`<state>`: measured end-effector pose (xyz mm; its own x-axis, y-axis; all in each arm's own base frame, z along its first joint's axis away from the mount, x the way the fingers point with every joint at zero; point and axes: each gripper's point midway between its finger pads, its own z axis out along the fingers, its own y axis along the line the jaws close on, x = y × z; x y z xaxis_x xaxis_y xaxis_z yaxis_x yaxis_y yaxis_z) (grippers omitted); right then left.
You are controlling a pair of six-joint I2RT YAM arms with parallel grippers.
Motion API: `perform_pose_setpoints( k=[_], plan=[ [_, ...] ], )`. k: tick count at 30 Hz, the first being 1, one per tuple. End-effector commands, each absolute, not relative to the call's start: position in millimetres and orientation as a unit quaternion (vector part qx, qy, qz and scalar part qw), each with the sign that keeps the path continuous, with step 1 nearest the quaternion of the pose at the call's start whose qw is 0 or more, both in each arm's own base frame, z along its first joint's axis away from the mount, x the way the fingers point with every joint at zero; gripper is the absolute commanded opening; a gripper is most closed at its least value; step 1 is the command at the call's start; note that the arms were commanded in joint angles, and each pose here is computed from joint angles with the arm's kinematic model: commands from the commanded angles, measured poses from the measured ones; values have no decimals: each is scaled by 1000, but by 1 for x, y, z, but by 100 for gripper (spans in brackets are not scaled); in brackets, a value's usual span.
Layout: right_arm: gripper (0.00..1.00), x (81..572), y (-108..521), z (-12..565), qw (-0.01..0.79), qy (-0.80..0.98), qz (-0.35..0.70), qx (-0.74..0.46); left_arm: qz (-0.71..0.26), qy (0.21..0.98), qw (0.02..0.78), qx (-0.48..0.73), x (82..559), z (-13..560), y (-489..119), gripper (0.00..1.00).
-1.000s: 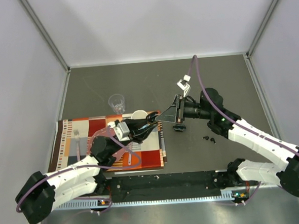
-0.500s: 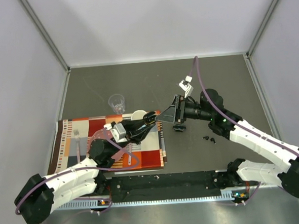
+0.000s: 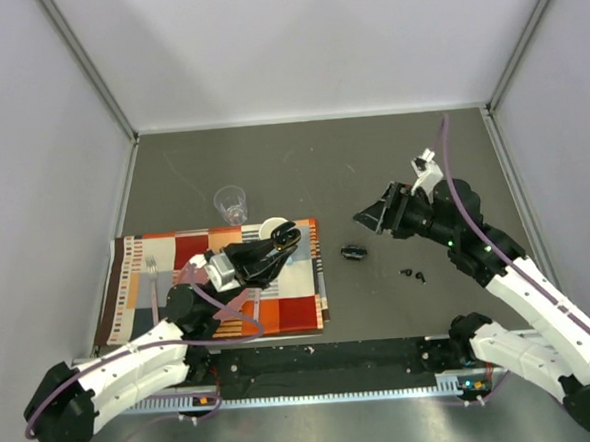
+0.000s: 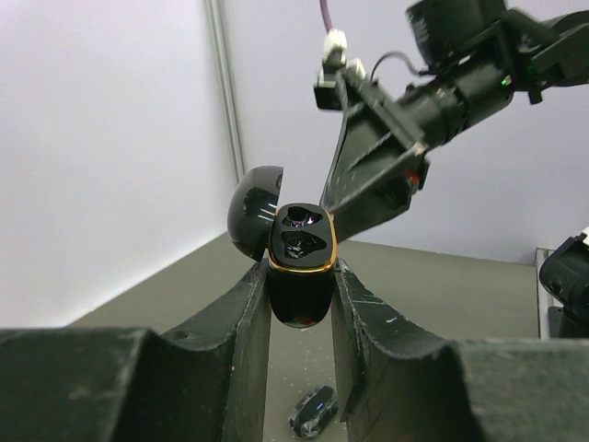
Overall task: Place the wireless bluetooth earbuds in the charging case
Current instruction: Adjust the earbud at the center of the board.
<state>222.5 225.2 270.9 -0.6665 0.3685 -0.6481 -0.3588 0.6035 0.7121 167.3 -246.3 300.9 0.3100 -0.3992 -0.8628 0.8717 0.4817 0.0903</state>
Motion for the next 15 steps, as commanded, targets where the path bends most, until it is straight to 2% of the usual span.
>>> perform_pose_setpoints(
  k=[1, 4, 7, 12, 15],
  plan=[
    [65, 241, 146, 206, 397, 881, 250, 59, -415, 394, 769, 286, 163, 312, -240, 0],
    [59, 239, 111, 173, 363, 913, 177, 63, -417, 390, 769, 287, 160, 315, -239, 0],
    [57, 232, 92, 150, 326, 935, 127, 49, -419, 391, 767, 289, 159, 314, -239, 0],
    [53, 226, 93, 128, 268, 955, 115, 46, -422, 391, 765, 290, 158, 313, -240, 0],
    [51, 224, 80, 114, 242, 965, 71, 63, -425, 389, 764, 292, 156, 313, -240, 0]
  ],
)
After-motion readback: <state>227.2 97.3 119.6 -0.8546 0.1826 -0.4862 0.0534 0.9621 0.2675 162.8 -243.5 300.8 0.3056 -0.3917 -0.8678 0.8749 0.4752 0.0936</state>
